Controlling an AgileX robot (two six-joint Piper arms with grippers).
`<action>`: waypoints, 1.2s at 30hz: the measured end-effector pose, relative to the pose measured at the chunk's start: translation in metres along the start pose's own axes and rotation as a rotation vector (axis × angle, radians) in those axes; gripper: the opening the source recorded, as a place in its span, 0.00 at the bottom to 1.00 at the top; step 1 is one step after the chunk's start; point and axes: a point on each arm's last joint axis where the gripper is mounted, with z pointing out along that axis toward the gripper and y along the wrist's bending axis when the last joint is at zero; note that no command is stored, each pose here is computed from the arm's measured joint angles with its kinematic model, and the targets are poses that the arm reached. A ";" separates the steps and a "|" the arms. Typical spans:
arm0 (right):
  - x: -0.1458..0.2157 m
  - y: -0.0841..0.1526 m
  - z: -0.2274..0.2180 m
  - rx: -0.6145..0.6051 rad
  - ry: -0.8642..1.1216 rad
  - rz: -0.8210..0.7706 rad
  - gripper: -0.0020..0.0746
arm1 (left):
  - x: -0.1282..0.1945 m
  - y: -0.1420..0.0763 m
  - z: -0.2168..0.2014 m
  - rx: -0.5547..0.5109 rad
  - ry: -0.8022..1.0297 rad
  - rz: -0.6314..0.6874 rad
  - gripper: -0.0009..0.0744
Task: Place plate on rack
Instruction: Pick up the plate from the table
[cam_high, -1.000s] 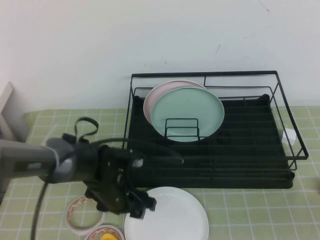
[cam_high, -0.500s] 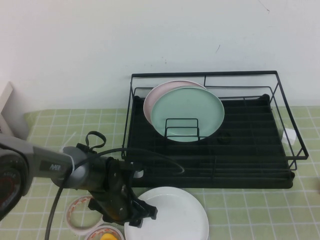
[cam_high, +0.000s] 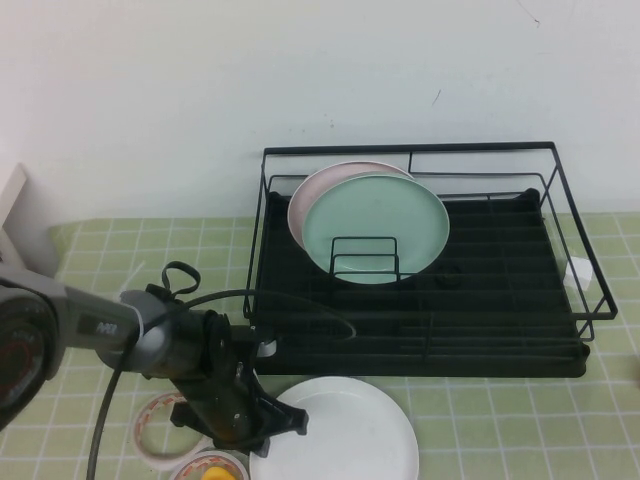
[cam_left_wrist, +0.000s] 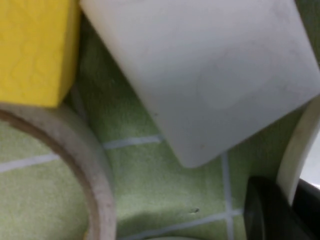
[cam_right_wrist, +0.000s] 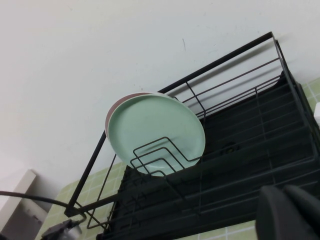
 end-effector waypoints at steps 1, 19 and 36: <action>0.000 0.000 0.000 -0.001 0.000 0.002 0.04 | -0.001 -0.001 -0.002 0.005 -0.006 0.006 0.05; 0.004 0.008 0.000 -0.084 0.053 0.179 0.04 | 0.007 -0.030 -0.151 0.197 -0.366 0.244 0.01; 0.011 0.011 -0.001 -0.111 0.134 0.122 0.04 | 0.020 -0.018 -0.058 0.167 0.001 0.228 0.45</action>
